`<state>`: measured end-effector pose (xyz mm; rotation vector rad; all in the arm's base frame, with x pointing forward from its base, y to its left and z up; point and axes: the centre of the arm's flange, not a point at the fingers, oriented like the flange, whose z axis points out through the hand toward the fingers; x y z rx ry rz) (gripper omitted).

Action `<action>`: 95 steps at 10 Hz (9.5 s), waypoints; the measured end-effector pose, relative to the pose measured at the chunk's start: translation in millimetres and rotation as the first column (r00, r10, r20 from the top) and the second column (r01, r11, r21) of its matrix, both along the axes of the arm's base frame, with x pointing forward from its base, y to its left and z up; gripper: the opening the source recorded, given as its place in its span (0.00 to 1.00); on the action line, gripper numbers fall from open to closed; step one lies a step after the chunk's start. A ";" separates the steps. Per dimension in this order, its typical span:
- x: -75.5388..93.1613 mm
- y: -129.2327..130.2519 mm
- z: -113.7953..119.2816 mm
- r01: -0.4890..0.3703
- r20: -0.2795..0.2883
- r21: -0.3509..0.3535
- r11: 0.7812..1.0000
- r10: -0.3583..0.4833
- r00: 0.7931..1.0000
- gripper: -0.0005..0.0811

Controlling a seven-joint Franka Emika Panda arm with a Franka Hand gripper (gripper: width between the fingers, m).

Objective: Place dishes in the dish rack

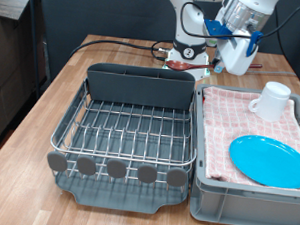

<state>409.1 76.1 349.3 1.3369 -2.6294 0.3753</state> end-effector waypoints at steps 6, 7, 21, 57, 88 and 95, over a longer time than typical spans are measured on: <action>-51.6 -68.6 -4.9 0.113 -0.009 0.137 0.984 -0.113 0.994 0.12; -60.4 -79.2 -8.0 0.133 -0.018 0.185 0.974 -0.132 0.991 0.12; -73.9 -175.1 -45.4 0.200 -0.077 0.579 0.790 -0.192 0.978 0.12; 68.3 35.1 46.3 -0.501 0.090 0.238 0.832 0.495 0.864 0.99; 81.7 48.0 -127.7 -0.677 0.454 0.277 0.682 0.528 0.718 0.99; 83.8 44.7 -132.6 -0.652 0.448 0.277 0.706 0.505 0.738 0.39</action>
